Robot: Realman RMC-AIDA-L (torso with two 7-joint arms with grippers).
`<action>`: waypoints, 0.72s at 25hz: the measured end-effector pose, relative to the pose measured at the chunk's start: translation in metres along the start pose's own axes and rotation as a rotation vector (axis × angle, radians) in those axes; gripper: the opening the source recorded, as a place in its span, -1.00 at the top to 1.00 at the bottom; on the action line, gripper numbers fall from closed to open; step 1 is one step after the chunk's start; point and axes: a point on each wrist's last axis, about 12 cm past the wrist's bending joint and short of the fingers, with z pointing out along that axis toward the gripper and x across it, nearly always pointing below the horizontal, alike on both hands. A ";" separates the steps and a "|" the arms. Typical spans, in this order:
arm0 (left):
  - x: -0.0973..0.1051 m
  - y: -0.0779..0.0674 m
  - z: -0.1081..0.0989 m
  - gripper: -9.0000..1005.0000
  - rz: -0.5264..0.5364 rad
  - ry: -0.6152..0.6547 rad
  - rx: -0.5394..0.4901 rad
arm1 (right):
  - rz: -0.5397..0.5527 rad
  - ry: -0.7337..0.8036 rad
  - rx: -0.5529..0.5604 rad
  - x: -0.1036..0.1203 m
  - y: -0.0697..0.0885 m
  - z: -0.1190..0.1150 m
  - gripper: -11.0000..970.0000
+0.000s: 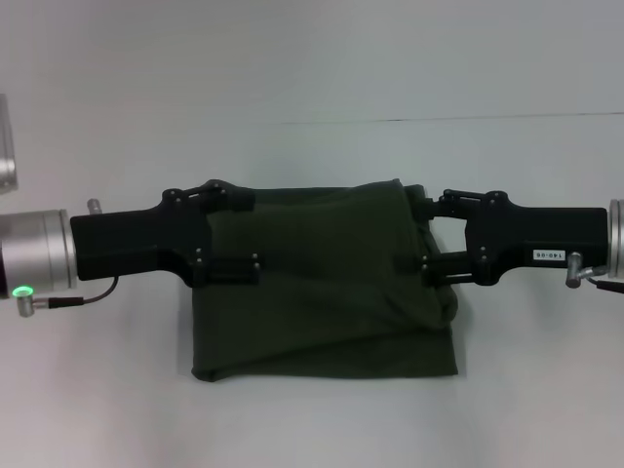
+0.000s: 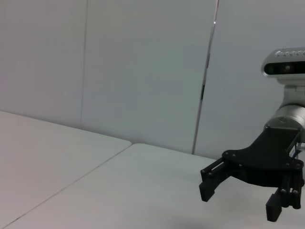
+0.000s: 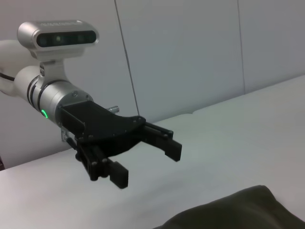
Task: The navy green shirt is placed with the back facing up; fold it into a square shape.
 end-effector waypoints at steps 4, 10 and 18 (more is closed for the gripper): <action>-0.002 0.001 0.004 -0.83 -0.004 0.010 0.020 | -0.001 -0.002 -0.001 -0.001 0.000 0.001 -0.90; -0.005 0.001 0.007 -0.83 -0.011 0.025 0.038 | -0.004 0.000 0.004 -0.001 -0.002 -0.003 -0.90; -0.005 0.000 0.008 -0.83 -0.012 0.024 0.047 | -0.007 0.001 0.007 -0.002 -0.003 -0.004 -0.90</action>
